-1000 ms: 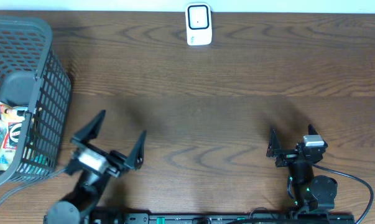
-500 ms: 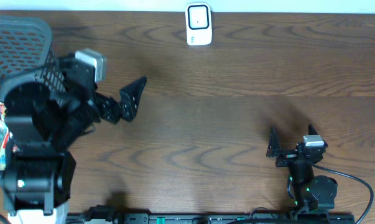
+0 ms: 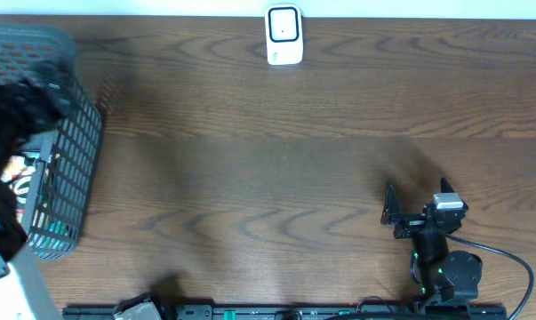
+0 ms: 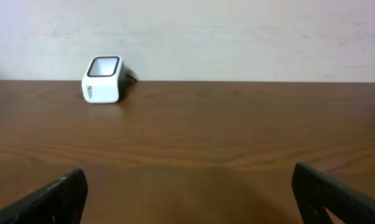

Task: Scan the item barcode
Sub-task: 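Move the left gripper over the grey basket and lower into it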

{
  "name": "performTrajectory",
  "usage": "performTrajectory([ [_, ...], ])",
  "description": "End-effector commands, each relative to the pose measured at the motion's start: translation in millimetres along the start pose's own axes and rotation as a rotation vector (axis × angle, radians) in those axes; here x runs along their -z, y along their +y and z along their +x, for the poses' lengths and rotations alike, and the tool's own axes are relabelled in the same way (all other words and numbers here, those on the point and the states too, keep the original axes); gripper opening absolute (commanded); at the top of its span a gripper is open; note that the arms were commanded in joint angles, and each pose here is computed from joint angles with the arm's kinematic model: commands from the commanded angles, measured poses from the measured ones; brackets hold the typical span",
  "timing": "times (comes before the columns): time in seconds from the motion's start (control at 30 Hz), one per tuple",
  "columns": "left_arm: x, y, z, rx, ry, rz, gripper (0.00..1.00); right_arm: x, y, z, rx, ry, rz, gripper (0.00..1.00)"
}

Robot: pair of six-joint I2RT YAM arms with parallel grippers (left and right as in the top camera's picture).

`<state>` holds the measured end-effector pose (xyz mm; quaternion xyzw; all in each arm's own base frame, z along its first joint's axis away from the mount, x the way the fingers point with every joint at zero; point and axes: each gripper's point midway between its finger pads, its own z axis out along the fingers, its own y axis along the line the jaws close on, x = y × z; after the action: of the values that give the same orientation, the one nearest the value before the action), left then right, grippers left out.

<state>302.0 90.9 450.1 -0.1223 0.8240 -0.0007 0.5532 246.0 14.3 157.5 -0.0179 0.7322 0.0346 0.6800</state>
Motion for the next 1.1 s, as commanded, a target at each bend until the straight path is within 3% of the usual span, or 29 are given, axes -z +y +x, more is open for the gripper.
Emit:
performTrajectory([
  [0.0, 6, 60, -2, -0.004, 0.004, -0.304, 0.98, 0, 1, 0, -0.014, 0.0, -0.006, 0.99],
  [0.5, 60, 157, 6, -0.009, 0.039, -0.974, 0.98, 0, 1, 0, -0.014, -0.001, -0.005, 0.99],
  [0.77, 39, 176, 40, -0.014, 0.165, -1.01, 0.98, 0, 1, 0, -0.014, -0.001, -0.005, 0.99],
  [1.07, 37, 174, 47, 0.003, 0.176, -0.989, 0.98, 0, 1, 0, -0.014, -0.001, -0.006, 0.99],
])
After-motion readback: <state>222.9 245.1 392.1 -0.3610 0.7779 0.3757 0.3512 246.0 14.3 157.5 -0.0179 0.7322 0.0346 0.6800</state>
